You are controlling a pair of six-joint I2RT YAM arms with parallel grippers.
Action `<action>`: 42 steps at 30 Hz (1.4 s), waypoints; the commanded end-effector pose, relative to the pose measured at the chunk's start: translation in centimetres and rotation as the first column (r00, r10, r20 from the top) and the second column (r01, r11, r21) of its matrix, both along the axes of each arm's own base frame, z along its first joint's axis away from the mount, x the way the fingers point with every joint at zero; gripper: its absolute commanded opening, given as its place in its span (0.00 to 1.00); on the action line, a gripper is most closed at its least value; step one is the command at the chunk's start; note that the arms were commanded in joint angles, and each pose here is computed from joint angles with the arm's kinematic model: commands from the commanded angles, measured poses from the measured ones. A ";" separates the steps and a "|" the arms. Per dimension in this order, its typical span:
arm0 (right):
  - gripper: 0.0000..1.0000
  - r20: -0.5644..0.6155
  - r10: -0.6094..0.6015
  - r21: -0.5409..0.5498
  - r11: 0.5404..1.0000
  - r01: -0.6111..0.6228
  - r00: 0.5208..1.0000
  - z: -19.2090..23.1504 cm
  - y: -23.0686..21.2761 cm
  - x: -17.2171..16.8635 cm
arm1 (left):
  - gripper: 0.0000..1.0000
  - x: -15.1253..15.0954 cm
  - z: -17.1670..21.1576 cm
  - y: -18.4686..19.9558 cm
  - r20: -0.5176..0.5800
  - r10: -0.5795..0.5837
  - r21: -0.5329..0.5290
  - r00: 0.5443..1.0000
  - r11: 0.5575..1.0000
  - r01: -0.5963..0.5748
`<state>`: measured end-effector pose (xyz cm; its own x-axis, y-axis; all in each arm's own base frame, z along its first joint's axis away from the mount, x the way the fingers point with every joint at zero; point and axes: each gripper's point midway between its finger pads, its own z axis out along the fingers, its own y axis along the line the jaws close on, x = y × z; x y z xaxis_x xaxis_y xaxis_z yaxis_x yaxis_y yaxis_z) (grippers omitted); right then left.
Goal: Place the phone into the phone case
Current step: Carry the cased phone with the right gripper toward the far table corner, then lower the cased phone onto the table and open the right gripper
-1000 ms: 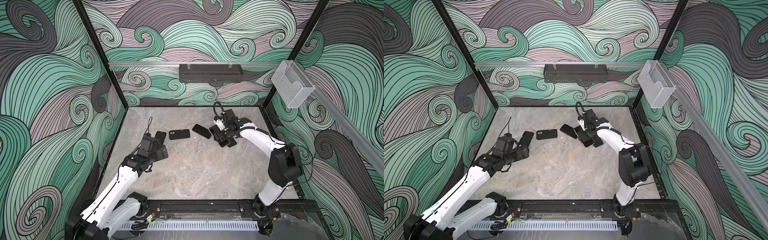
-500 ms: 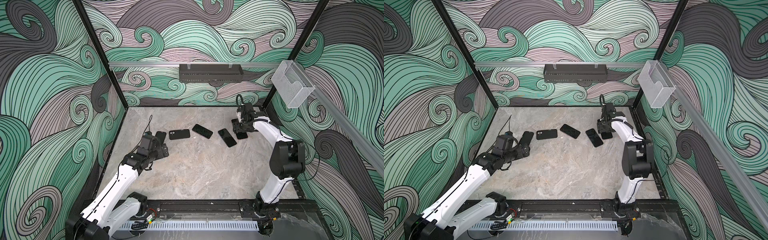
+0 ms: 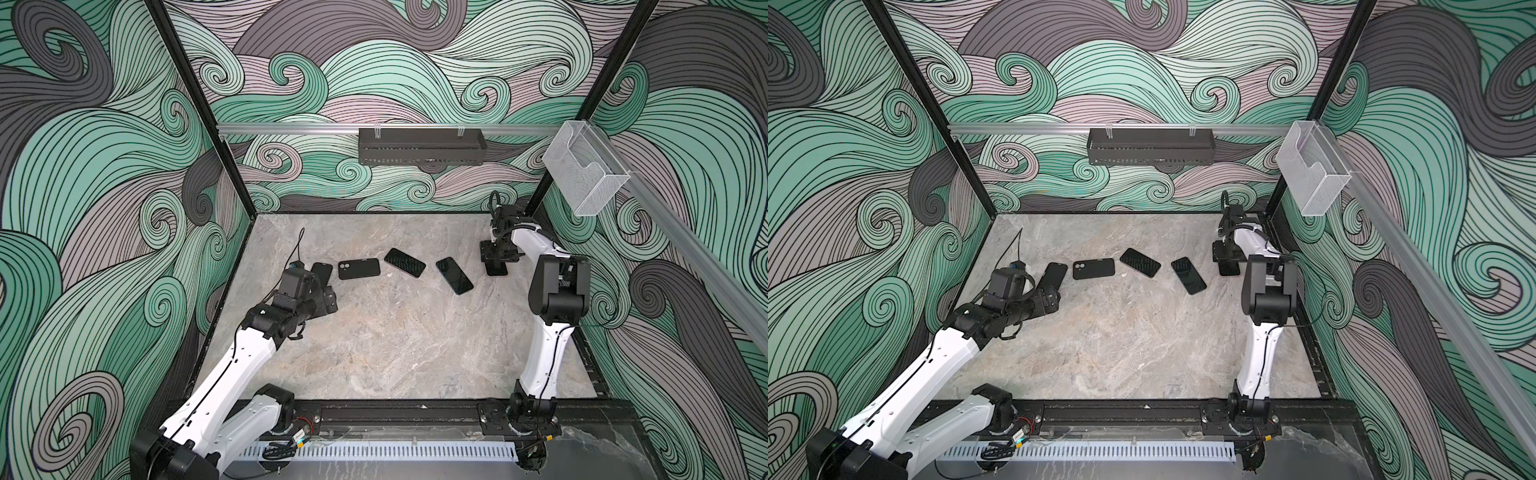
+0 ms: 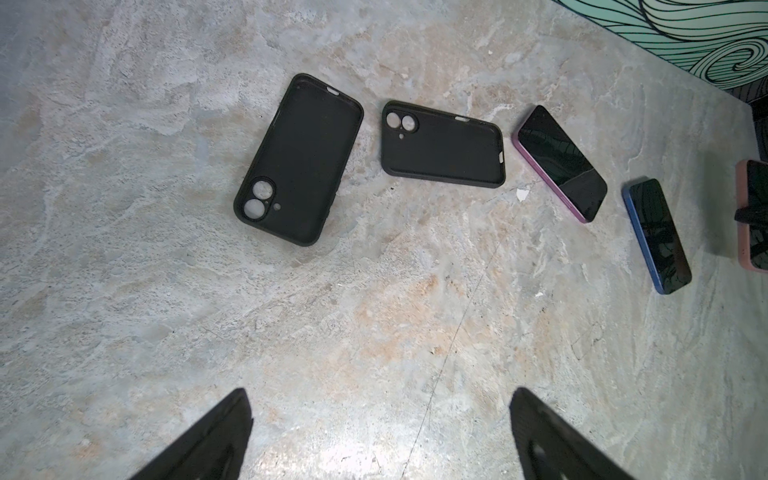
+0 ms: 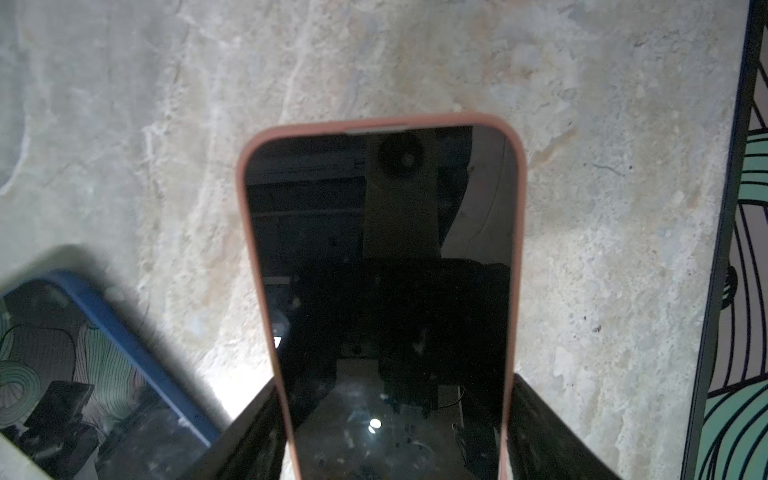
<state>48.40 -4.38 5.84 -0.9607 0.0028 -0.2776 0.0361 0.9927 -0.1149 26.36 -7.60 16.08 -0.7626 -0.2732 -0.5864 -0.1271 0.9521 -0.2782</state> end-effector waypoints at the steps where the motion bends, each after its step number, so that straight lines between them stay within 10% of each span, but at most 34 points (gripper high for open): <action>1: 0.38 -0.016 -0.029 -0.011 1.000 0.029 0.999 0.3 -1.3 0.4 | 0.99 0.0 1.4 0.1 0.021 -0.013 0.003 1.000 1.000 0.013; 42: 0.76 -0.201 -0.074 0.046 0.995 0.084 0.977 -3.9 -3.9 0.3 | 0.99 -0.3 1.1 0.7 0.002 0.000 0.011 1.000 1.000 0.000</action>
<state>49.56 -8.33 1.97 -0.9888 0.0906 -0.1185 0.1008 0.9914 -0.0835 26.01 -7.02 15.67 -0.7748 -0.2651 -0.5740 -0.1363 0.9565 -0.2578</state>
